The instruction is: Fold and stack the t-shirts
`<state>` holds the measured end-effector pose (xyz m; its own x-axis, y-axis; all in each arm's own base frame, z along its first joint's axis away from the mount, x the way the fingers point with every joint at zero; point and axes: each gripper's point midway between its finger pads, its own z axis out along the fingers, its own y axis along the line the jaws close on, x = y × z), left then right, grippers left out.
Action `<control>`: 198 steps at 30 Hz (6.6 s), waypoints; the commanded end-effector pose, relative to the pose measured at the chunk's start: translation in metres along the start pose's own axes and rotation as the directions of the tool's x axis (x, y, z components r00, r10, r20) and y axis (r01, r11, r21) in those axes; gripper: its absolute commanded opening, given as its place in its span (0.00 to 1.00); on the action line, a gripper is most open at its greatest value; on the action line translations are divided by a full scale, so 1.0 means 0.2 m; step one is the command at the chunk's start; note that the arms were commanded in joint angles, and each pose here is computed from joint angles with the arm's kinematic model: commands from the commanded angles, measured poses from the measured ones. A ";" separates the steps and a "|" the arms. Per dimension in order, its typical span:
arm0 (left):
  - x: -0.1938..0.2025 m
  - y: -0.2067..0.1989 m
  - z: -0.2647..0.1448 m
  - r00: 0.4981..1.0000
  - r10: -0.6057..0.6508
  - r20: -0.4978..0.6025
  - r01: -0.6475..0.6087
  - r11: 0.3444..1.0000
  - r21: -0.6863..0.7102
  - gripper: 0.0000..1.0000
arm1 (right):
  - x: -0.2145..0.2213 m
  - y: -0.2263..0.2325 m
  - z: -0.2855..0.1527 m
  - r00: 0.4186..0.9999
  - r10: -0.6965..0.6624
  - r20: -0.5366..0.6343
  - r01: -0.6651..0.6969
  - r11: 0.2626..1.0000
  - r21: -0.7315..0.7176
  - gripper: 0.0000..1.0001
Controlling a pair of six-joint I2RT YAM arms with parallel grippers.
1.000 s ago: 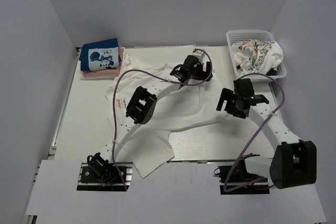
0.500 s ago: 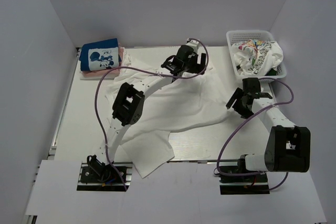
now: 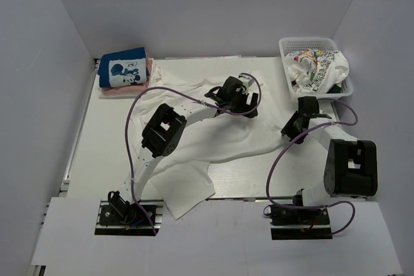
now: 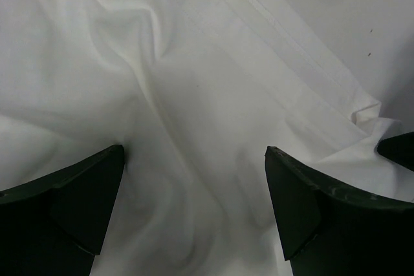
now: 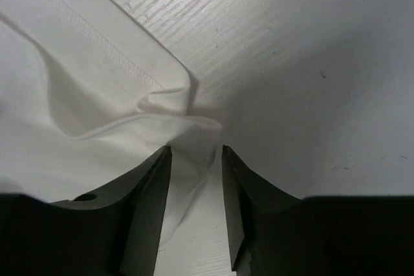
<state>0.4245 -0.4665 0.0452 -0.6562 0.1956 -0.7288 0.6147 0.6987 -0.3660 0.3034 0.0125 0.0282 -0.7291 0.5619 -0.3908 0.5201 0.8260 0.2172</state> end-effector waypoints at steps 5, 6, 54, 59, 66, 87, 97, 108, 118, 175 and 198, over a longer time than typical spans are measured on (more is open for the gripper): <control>0.03 -0.04 0.02 1.000 -0.005 -0.009 0.005 1.000 0.023 1.00 | -0.01 0.01 0.03 1.000 0.013 -0.001 -0.013 1.000 0.009 0.00; 0.03 -0.04 0.02 1.000 -0.005 -0.009 0.005 1.000 0.023 1.00 | -0.01 0.01 -0.01 1.000 0.007 -0.022 -0.006 1.000 0.021 0.00; 0.10 0.10 -0.01 0.999 -0.009 -0.038 0.004 0.993 -0.117 1.00 | 0.02 -0.24 -0.36 0.996 -0.049 0.080 0.032 0.980 0.195 0.90; 0.12 0.12 0.00 0.999 -0.017 -0.046 0.011 0.993 -0.118 1.00 | 0.13 -0.31 -0.35 0.999 0.027 0.024 -0.031 0.980 0.196 0.90; 0.14 0.13 0.00 0.998 -0.019 -0.054 0.012 0.993 -0.121 1.00 | 0.07 -0.20 -0.22 1.000 0.006 0.010 -0.008 0.990 0.140 0.90; 0.18 0.22 0.00 0.992 -0.079 -0.099 0.069 0.993 -0.098 1.00 | -0.20 0.25 -0.21 0.988 -0.091 0.121 0.098 0.994 -0.053 0.90; 0.22 0.23 0.01 0.991 -0.082 -0.107 0.071 0.992 -0.101 1.00 | -0.14 0.08 -0.22 0.993 -0.029 0.111 0.024 0.999 0.042 0.84; 0.20 0.22 0.00 0.992 -0.079 -0.099 0.069 0.993 -0.098 1.00 | -0.09 0.26 -0.02 0.999 -0.044 -0.021 0.043 0.997 -0.062 0.54; 0.22 0.23 0.00 0.990 -0.091 -0.106 0.080 0.992 -0.102 1.00 | -0.09 0.33 0.06 0.999 -0.041 -0.030 0.038 0.993 -0.116 0.50; 0.32 0.31 0.03 0.984 -0.125 -0.125 0.102 0.980 -0.173 1.00 | 0.11 0.02 -0.48 1.000 0.005 0.023 0.000 0.981 -0.195 0.91; 0.35 0.32 -0.02 0.983 -0.127 -0.131 0.102 0.978 -0.185 1.00 | 0.18 -0.06 -0.23 0.994 0.055 -0.089 -0.061 0.997 -0.057 0.13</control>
<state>0.4395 -0.4571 0.0399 -0.6604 0.1006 -0.7442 0.5588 0.7278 -0.3975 0.2483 0.0284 0.0552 -0.7480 0.5992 -0.2854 0.5251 0.7973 0.2975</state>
